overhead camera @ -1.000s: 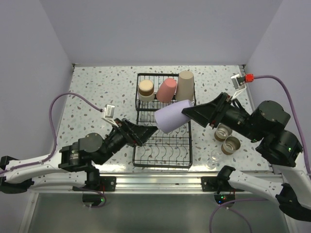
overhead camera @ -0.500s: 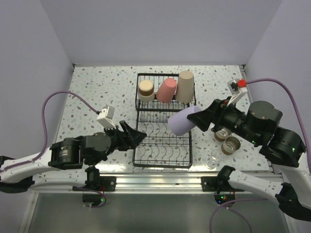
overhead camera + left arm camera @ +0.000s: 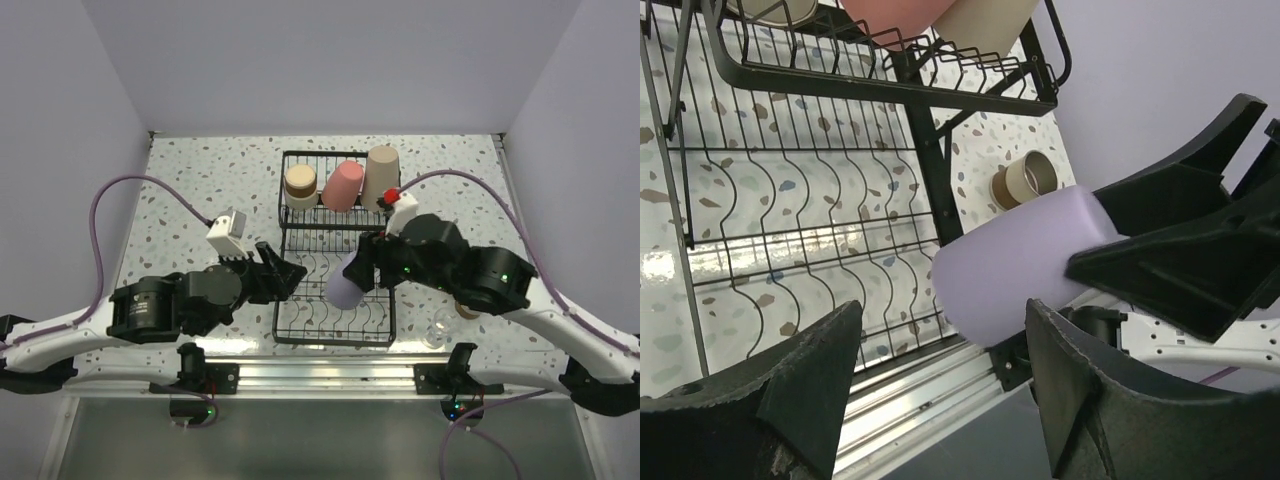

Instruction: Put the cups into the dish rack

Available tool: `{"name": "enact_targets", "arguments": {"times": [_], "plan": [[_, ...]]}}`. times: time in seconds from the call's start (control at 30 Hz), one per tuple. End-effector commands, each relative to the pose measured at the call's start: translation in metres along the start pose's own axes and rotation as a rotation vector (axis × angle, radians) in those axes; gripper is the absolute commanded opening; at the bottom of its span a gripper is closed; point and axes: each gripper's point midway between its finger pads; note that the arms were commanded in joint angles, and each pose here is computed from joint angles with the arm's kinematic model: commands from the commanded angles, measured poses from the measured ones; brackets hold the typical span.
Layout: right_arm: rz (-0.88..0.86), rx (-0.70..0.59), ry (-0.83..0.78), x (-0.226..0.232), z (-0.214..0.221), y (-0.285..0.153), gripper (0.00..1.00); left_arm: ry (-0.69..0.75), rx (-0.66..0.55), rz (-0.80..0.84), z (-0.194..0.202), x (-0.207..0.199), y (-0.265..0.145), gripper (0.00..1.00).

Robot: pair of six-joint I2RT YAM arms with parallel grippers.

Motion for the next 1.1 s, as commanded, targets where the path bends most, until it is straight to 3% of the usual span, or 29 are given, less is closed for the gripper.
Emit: {"name": "enact_targets", "arguments": {"times": [0.0, 0.13, 0.7, 1.07], "plan": [[0.039, -0.084, -0.137, 0.026, -0.017, 0.021, 0.0, 0.008, -0.072, 0.005, -0.024, -0.009, -0.001, 0.7], [0.132, -0.068, -0.265, 0.037, 0.0, 0.054, 0.0, 0.001, -0.103, 0.003, -0.037, -0.009, -0.007, 0.7], [0.256, -0.178, -0.325, 0.025, 0.024, 0.156, 0.0, -0.018, -0.151, -0.041, -0.064, 0.009, -0.032, 0.7], [0.381, -0.202, -0.301, 0.008, 0.04, 0.197, 0.0, 0.002, -0.143, -0.05, -0.067, 0.012, -0.036, 0.7]]}}
Point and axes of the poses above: each gripper's point midway between its finger pads, its own y axis out along the fingers, its own x axis along the line the jaws close on, z = x × y, and after that the axes turned 7 degrees about y, right-handed
